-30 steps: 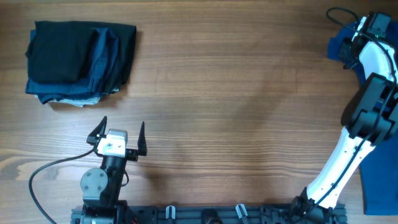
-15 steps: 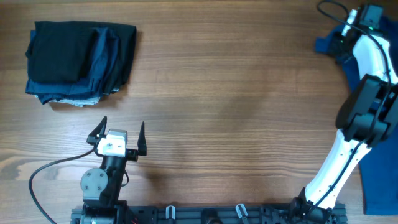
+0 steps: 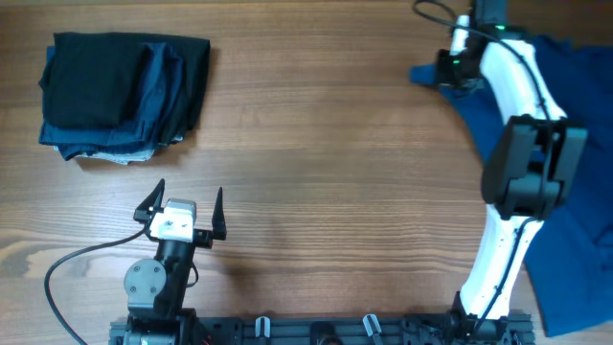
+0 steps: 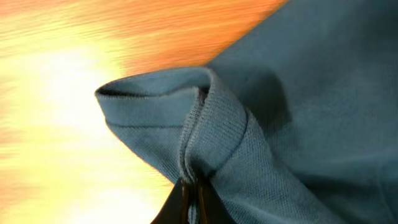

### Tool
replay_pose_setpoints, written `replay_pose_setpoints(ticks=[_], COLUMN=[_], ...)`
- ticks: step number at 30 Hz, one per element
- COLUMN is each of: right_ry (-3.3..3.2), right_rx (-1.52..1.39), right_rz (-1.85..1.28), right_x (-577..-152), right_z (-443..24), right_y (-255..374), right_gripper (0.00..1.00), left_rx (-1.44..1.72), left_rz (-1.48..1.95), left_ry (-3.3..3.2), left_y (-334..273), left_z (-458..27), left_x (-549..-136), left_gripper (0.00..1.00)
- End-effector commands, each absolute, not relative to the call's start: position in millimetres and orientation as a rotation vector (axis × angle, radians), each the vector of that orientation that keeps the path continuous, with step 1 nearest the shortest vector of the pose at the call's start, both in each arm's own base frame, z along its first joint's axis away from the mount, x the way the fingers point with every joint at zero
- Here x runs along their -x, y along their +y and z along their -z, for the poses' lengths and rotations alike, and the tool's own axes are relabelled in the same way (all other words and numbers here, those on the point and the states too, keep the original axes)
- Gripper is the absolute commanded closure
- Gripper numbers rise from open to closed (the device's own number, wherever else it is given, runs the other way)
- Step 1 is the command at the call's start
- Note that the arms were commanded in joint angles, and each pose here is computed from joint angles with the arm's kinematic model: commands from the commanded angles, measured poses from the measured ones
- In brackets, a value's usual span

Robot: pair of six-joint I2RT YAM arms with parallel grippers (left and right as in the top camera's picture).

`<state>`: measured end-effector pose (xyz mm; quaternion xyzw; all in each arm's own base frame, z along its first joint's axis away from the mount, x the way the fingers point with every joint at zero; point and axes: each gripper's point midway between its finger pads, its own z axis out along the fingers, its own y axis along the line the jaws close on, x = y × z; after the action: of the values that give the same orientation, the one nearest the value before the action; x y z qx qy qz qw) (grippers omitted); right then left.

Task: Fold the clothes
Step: 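Drag the grasped shirt leftward across the table with the right gripper, release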

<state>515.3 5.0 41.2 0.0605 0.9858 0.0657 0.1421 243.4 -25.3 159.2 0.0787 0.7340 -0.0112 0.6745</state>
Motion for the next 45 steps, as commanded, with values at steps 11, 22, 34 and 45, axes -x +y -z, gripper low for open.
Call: replay_pose_setpoints(ticks=[11, 22, 34, 45], right_ry=[2.890, 2.802, 2.735, 2.780], right_rx=[0.374, 0.910, 0.946, 0.511], right_rz=[-0.512, -0.594, -0.583, -0.432], right_x=[-433, -298, -291, -380], right_z=[-53, -54, -65, -148], right_y=[281, 432, 446, 304], right_gripper=[0.96, 0.95, 0.40, 0.28], left_rx=[-0.202, -0.202, -0.202, -0.202], left_rz=[0.027, 0.027, 0.027, 0.027], left_ry=[1.647, 1.647, 1.646, 1.647], left_y=[-28, -28, -28, -28], left_z=[-157, -157, -158, -157], left_x=[-243, -243, -243, -243], left_gripper=[0.00, 0.00, 0.00, 0.00])
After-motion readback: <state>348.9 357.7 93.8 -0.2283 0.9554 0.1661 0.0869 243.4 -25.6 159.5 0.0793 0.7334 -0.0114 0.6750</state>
